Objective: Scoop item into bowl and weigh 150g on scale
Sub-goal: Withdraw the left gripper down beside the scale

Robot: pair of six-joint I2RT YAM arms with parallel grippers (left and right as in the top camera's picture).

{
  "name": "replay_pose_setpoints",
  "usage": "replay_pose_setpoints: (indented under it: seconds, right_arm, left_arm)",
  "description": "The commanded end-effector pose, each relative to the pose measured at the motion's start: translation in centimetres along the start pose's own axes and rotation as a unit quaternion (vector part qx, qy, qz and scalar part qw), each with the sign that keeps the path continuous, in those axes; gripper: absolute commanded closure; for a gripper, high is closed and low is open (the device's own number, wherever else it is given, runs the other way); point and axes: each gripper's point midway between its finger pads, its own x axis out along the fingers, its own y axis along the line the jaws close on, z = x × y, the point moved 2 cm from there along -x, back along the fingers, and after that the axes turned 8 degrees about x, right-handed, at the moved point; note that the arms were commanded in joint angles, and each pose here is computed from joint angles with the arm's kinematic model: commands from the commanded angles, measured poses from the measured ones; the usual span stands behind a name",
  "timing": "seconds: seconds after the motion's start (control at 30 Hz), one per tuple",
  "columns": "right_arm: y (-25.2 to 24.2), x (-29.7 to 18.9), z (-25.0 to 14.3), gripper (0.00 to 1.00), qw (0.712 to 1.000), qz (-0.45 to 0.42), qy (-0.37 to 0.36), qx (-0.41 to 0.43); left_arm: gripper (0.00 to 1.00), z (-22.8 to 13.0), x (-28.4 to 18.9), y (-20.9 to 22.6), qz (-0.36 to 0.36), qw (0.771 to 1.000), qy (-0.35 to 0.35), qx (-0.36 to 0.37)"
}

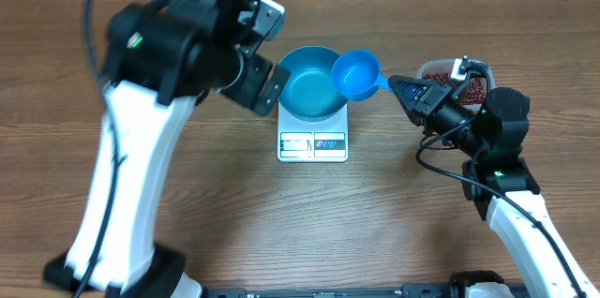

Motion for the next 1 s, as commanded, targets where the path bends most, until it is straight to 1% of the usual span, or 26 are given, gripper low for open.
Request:
replay_pose_setpoints:
  seconds: [0.0,0.07,0.13,0.37,0.47,0.53,0.73,0.97]
  right_arm:
    - [0.8,0.0,0.4,0.96,1.000,0.008,-0.005,-0.011]
    - [0.8,0.0,0.4,0.96,1.000,0.008,-0.005,-0.011]
    - [0.8,0.0,0.4,0.96,1.000,0.008,-0.004,-0.011]
    - [0.6,0.0,0.3,0.96,1.000,0.004,-0.004,-0.007]
    - [0.6,0.0,0.3,0.96,1.000,0.002,-0.003,-0.007]
    - [0.5,0.0,0.3,0.96,1.000,0.002,-0.003,-0.007]
    - [0.5,0.0,0.3,0.96,1.000,0.002,-0.003,-0.016]
    - [0.5,0.0,0.3,0.96,1.000,0.002,-0.004,-0.018]
  left_arm:
    - [0.00,-1.2,-2.2,-1.6,-0.002,0.999,-0.028,0.027]
    - [0.00,-2.7,-1.3,-1.9,0.019,0.999,-0.028,0.018]
    - [0.00,-3.8,0.0,-2.2,0.025,0.999,-0.033,0.014]
    - [0.01,-6.9,6.6,-4.0,-0.001,0.996,-0.087,-0.030]
    - [0.00,-8.4,9.4,-4.3,-0.004,0.997,-0.073,-0.037]
    - [0.00,-9.5,11.3,-4.6,-0.012,0.997,-0.048,-0.051]
    - [0.00,-8.3,11.4,-4.6,-0.017,0.996,-0.070,-0.050]
    - [0.01,-8.3,11.5,-4.6,-0.016,0.996,-0.071,-0.049]
